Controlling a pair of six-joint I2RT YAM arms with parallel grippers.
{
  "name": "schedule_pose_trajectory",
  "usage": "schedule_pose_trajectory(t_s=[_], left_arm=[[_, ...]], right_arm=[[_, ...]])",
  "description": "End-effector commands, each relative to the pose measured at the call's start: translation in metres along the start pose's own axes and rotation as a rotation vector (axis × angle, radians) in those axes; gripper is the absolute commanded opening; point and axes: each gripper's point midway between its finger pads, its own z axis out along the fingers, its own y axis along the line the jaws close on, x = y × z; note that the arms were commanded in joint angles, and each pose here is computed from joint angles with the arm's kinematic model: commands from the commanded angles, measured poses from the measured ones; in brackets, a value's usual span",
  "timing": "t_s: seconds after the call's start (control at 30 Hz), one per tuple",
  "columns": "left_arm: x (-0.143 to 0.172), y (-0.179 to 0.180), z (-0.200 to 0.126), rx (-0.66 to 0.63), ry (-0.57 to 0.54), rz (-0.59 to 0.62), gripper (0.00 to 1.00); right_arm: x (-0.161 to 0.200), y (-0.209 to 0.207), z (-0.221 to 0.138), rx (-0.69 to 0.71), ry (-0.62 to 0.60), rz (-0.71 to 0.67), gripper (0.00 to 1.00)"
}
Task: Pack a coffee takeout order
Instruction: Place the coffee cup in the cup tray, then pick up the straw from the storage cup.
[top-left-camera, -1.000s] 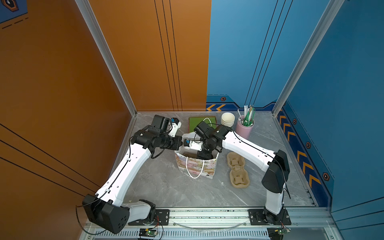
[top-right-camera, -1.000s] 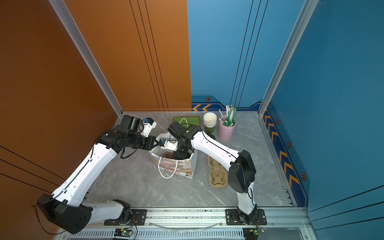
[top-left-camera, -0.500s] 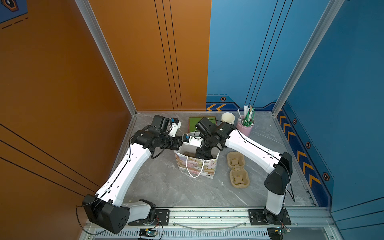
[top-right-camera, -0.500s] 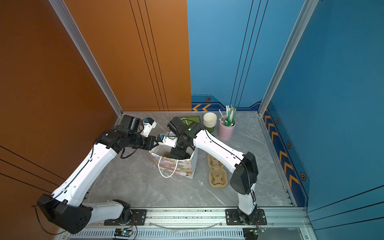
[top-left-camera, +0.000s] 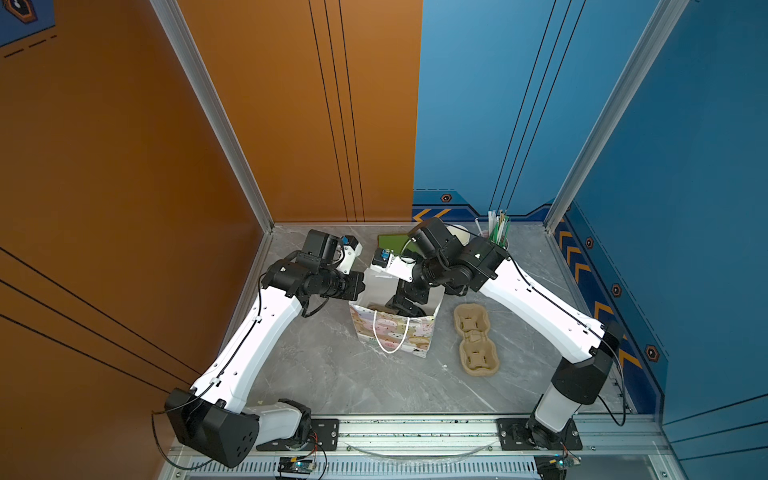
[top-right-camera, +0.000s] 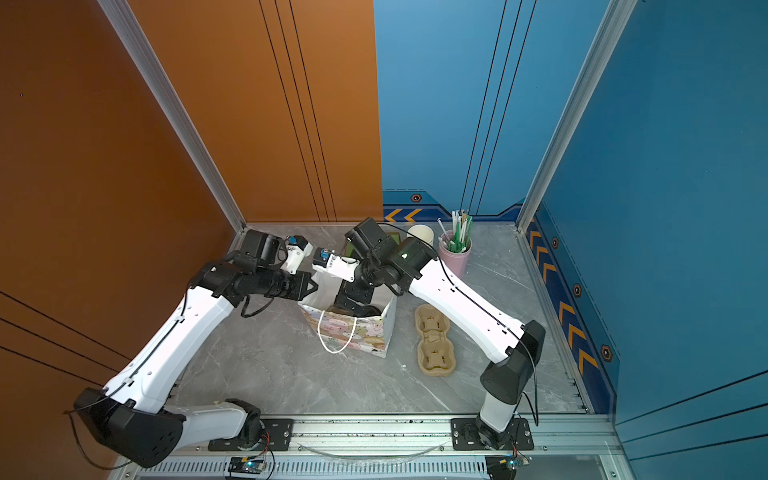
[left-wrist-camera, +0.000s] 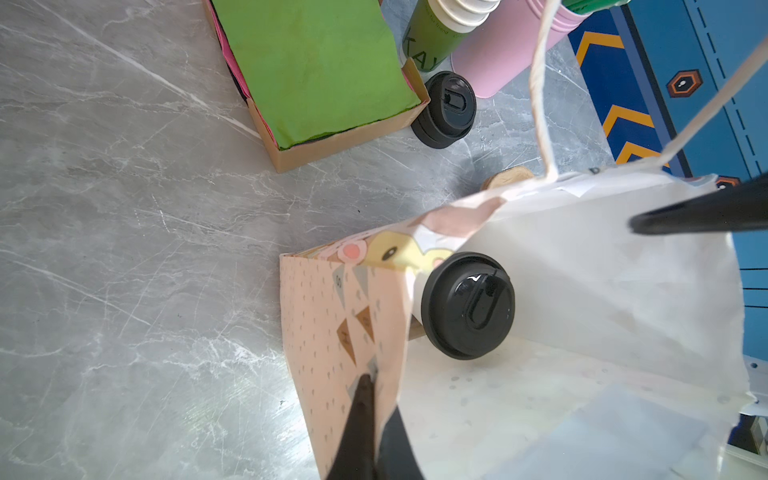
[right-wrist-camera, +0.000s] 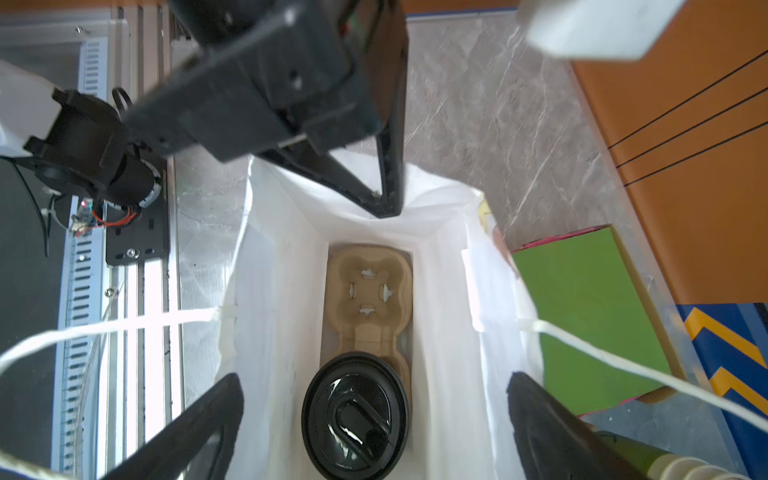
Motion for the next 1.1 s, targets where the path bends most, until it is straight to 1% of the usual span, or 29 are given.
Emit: schedule_pose_trajectory(t_s=[0.0, 0.07, 0.17, 0.23, 0.27, 0.4, 0.5, 0.63, 0.77, 0.83, 0.93, 1.07], left_arm=[[0.001, 0.001, 0.0, 0.002, -0.005, -0.01, 0.0], [0.001, 0.002, 0.0, 0.0, -0.005, -0.012, 0.0], [0.002, 0.003, 0.0, -0.004, -0.006, -0.012, 0.0], [0.003, 0.004, -0.002, -0.011, -0.011, -0.011, 0.0], [0.004, 0.004, -0.002, -0.014, -0.012, -0.012, 0.0], [0.005, 0.008, -0.005, -0.029, -0.019, -0.027, 0.0], [0.006, 0.01, -0.007, -0.038, -0.025, -0.041, 0.0], [0.007, 0.013, -0.009, -0.048, -0.033, -0.055, 0.0], [0.006, 0.015, -0.011, -0.048, -0.038, -0.065, 0.0], [0.006, 0.015, -0.01, -0.048, -0.038, -0.067, 0.0], [0.005, 0.016, -0.011, -0.046, -0.039, -0.071, 0.01], [0.005, 0.015, -0.012, -0.039, -0.039, -0.07, 0.08]], right_arm=[[-0.031, -0.017, -0.038, 0.082, -0.167, 0.054, 1.0], [-0.038, -0.03, -0.057, 0.144, -0.239, 0.1, 1.0], [-0.042, -0.058, -0.092, 0.267, -0.354, 0.214, 0.99], [-0.028, -0.081, -0.107, 0.361, -0.377, 0.307, 0.96], [-0.018, -0.097, -0.119, 0.436, -0.385, 0.358, 0.94], [0.026, -0.145, -0.151, 0.67, -0.353, 0.532, 0.9], [0.063, -0.176, -0.163, 0.812, -0.285, 0.632, 0.85], [0.106, -0.21, -0.161, 0.938, -0.139, 0.707, 0.81], [0.135, -0.236, -0.14, 0.96, -0.024, 0.751, 0.78], [0.139, -0.247, -0.132, 0.967, 0.002, 0.755, 0.78], [0.152, -0.259, -0.115, 0.969, 0.053, 0.76, 0.74], [0.169, -0.276, -0.102, 1.003, 0.127, 0.757, 0.71]])
